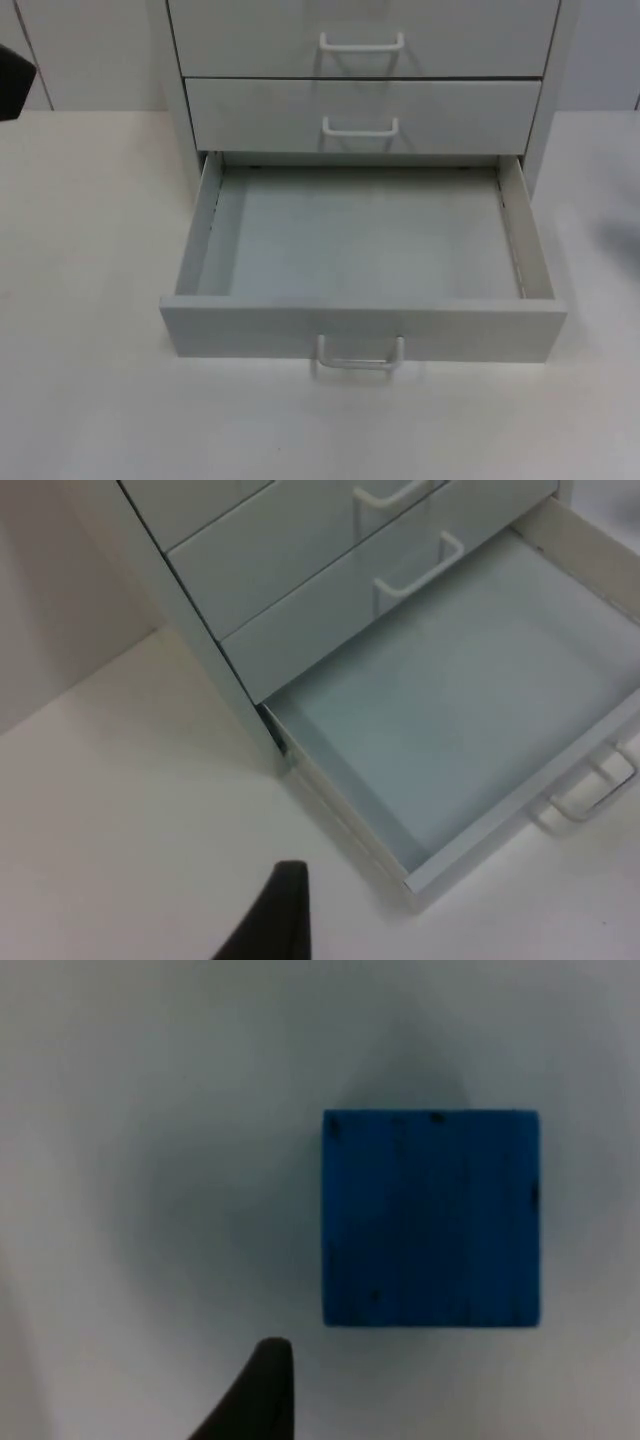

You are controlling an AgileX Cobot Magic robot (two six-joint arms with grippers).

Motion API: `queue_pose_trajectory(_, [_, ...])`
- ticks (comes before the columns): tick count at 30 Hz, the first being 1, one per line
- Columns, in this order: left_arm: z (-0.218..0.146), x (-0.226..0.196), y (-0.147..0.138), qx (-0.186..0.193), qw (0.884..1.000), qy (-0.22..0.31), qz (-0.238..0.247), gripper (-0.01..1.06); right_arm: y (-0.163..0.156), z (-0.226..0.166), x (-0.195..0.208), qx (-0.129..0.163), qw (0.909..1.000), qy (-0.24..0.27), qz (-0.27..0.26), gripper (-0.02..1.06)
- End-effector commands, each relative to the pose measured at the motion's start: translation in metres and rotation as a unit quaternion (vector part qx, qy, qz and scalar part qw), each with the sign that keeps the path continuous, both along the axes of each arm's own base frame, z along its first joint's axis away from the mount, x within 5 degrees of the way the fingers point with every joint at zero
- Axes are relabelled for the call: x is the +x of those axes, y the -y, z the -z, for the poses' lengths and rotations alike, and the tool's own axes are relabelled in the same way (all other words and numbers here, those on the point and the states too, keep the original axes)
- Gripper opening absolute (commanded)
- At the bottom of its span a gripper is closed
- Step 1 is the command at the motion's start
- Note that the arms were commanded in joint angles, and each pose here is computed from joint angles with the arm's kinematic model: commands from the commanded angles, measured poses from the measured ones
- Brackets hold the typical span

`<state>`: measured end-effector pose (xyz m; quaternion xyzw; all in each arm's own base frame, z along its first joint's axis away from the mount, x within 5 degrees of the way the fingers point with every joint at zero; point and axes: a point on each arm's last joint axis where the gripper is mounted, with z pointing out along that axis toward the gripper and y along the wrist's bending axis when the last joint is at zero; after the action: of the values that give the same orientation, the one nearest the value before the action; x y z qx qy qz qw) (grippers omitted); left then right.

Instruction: Open the drawer with the left hand, place the block into the drawer with the right hand, then close the drawer with the left hand.

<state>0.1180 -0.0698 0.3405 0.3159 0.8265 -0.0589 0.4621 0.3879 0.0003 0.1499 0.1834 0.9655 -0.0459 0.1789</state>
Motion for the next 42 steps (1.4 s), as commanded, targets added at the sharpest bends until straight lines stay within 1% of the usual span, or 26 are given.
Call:
queue_pose_trajectory(1, [0.000,0.000,-0.001,-0.004,1.000,0.002,-0.005,1.05,-0.002,0.007,0.006,0.000,0.9999,0.012,-0.004,1.05])
queue_pose_trajectory(5, [0.000,0.000,-0.001,-0.004,1.000,0.002,-0.005,1.05,0.000,0.018,0.011,-0.010,0.9998,0.016,0.001,1.05])
queue_pose_trajectory(12, [0.000,0.000,-0.001,-0.004,1.000,0.002,-0.005,1.05,-0.001,0.027,0.019,-0.001,0.9989,0.047,0.007,1.05])
queue_pose_trajectory(16, [0.000,0.000,-0.001,-0.004,1.000,0.002,-0.005,1.05,-0.001,0.032,0.020,0.001,0.9989,0.046,0.009,1.05])
queue_pose_trajectory(19, [0.000,0.000,-0.001,-0.003,1.000,0.001,-0.005,1.05,-0.002,0.033,0.020,0.004,0.9988,0.047,0.013,1.01])
queue_pose_trajectory(20, [0.000,0.000,-0.001,-0.003,1.000,0.001,-0.005,1.05,-0.002,0.033,0.021,0.006,0.9986,0.051,0.011,0.94])
queue_pose_trajectory(21, [0.000,0.000,-0.001,-0.003,1.000,0.001,-0.005,1.05,-0.002,0.033,0.021,0.006,0.9986,0.051,0.011,0.94])
queue_pose_trajectory(23, [0.000,0.000,-0.001,-0.003,1.000,0.001,-0.005,1.05,-0.002,0.033,0.021,0.007,0.9985,0.052,0.014,0.78])
queue_pose_trajectory(25, [0.000,0.000,-0.001,-0.003,1.000,0.001,-0.005,1.05,-0.002,0.033,0.021,0.007,0.9985,0.052,0.014,0.57])
queue_pose_trajectory(26, [0.000,0.000,-0.001,-0.003,1.000,0.001,-0.005,1.05,-0.002,0.033,0.021,0.007,0.9985,0.052,0.014,0.57])
queue_pose_trajectory(27, [0.000,0.000,-0.001,-0.003,1.000,0.001,-0.005,1.05,-0.002,0.033,0.021,0.007,0.9985,0.052,0.014,0.46])
queue_pose_trajectory(29, [0.000,0.000,-0.001,-0.003,1.000,0.000,-0.006,1.05,-0.002,0.029,0.021,0.007,0.9983,0.057,0.013,0.20])
queue_pose_trajectory(30, [0.000,0.000,-0.001,-0.003,1.000,0.000,-0.006,1.05,-0.002,0.029,0.021,0.007,0.9983,0.057,0.013,0.20])
queue_pose_trajectory(31, [0.000,0.000,-0.001,-0.003,1.000,0.000,-0.006,1.05,-0.002,0.026,0.021,0.006,0.9981,0.060,0.011,0.07])
queue_pose_trajectory(32, [0.000,0.000,-0.001,-0.003,1.000,0.000,-0.006,1.05,-0.002,0.020,0.021,0.005,0.9978,0.066,0.008,0.00])
queue_pose_trajectory(34, [0.000,0.000,-0.001,-0.003,1.000,0.000,-0.006,1.05,-0.001,0.000,0.018,-0.006,0.9969,0.078,-0.007,0.00])
queue_pose_trajectory(36, [0.000,0.000,-0.001,-0.003,1.000,0.000,-0.006,1.05,-0.001,-0.006,0.017,-0.009,0.9967,0.081,-0.010,0.00])
queue_pose_trajectory(38, [0.000,0.000,-0.001,-0.003,1.000,0.000,-0.006,1.05,0.001,-0.037,0.008,-0.024,0.9959,0.086,-0.016,0.00])
queue_pose_trajectory(41, [0.000,0.000,-0.001,-0.003,1.000,0.000,-0.006,1.05,-0.005,-0.074,-0.009,-0.053,0.9938,0.083,-0.051,0.00])
queue_pose_trajectory(42, [0.000,0.000,-0.001,-0.003,1.000,0.000,-0.006,1.05,-0.005,-0.074,-0.009,-0.053,0.9938,0.083,-0.051,0.00])
